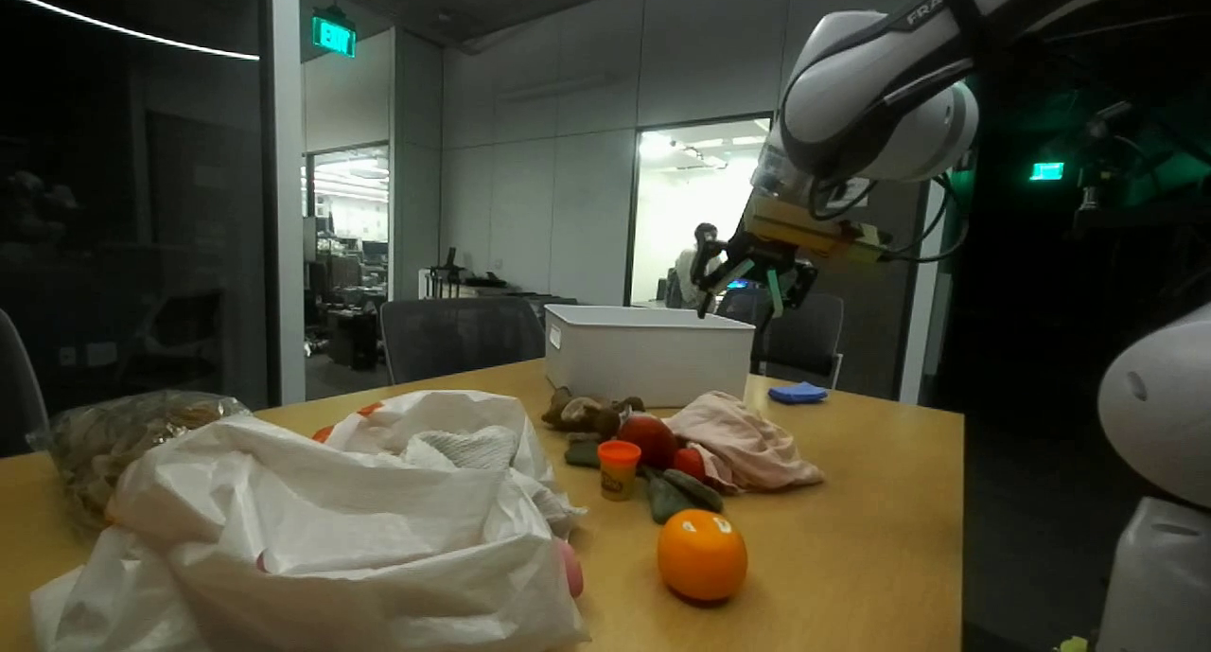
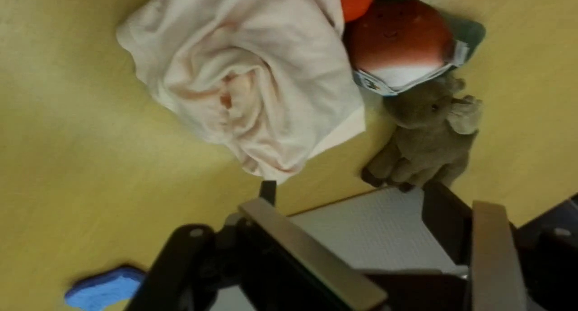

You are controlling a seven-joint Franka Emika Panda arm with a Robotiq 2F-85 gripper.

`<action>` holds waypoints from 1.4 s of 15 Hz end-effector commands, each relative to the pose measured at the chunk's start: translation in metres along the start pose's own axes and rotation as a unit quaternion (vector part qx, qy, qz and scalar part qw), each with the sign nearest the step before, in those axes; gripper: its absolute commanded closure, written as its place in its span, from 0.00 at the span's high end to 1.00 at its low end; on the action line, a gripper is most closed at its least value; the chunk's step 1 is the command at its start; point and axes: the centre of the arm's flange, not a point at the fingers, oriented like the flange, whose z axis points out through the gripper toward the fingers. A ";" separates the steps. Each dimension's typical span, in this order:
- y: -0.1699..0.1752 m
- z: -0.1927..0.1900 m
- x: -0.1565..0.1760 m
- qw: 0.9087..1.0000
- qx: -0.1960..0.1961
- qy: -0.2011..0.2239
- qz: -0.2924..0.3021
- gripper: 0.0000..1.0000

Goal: Remove the items from the plastic bag and put them on the table

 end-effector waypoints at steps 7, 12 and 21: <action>-0.137 -0.080 -0.083 0.968 0.148 -0.018 -0.201 1.00; -0.187 -0.037 -0.124 0.935 0.174 -0.113 -0.287 1.00; -0.246 0.050 -0.156 0.892 0.128 -0.203 -0.383 1.00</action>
